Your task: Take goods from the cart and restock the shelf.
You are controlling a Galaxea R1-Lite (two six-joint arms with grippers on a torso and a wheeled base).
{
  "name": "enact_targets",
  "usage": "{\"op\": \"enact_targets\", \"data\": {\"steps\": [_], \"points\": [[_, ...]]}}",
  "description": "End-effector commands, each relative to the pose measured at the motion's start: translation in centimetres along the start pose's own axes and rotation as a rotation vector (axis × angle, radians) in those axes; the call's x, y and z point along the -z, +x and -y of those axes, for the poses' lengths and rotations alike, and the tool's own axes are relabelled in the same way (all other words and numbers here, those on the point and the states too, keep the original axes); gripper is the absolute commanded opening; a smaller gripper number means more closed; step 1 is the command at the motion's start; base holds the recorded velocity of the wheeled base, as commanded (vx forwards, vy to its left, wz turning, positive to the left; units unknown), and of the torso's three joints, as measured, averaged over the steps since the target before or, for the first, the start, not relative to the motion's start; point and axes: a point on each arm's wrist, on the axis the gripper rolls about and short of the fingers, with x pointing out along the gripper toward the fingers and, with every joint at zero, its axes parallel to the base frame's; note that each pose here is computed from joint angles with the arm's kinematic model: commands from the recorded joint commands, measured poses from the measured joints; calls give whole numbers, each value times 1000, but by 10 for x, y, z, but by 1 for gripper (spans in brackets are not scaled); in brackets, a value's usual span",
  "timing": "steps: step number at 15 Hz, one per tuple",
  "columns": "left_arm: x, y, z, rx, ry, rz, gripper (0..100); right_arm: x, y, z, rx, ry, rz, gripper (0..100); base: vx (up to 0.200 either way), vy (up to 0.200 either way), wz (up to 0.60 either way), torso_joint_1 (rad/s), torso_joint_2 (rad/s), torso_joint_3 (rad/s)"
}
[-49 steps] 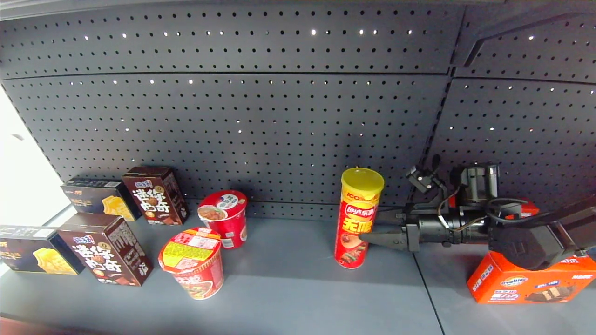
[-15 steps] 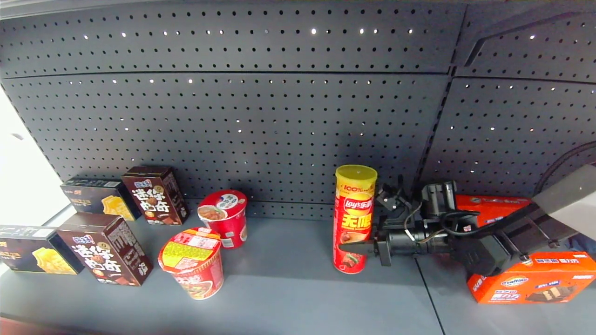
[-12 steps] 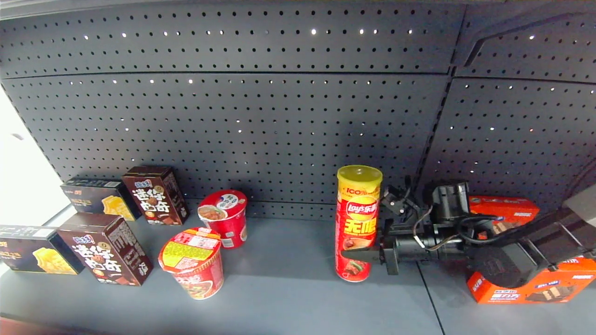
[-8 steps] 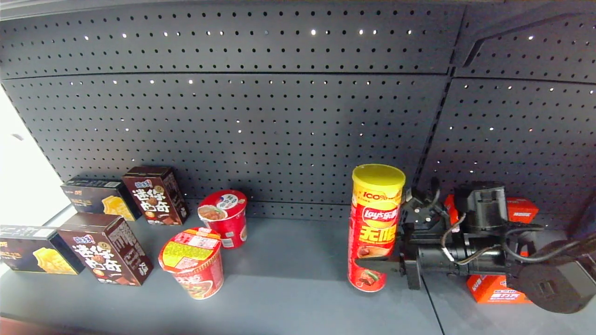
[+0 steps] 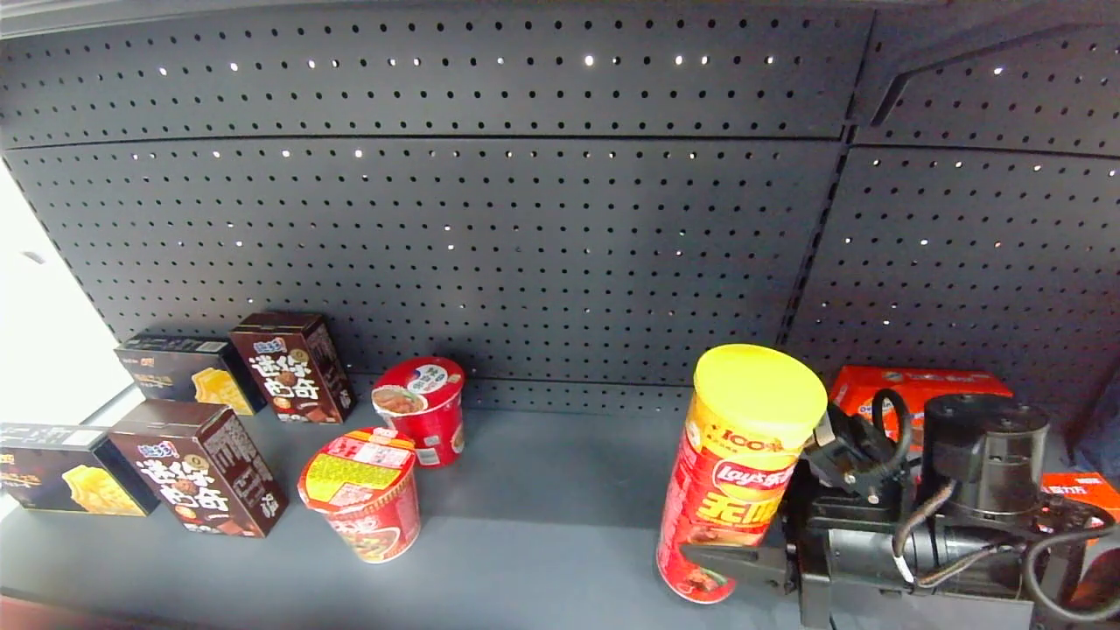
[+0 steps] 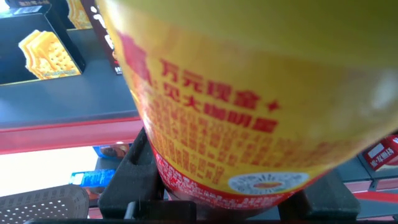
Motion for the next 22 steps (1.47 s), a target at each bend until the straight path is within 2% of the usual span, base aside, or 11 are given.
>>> {"op": "enact_targets", "data": {"steps": [1,5,14,22], "points": [[-2,-1,0,-1,1,8,0,10,-8,-15,-25,8,-16,0,0,0,0,0,0,0],[-2,-1,0,-10,3,4,0,26,-15,-23,-27,33,-44,0,0,0,0,0,0,0],[2,1,0,-10,4,-8,0,38,6,-8,-33,70,-89,0,0,0,0,0,0,0],[7,3,0,-8,5,-28,0,42,19,0,-38,70,-90,0,0,0,0,0,0,0]]}}
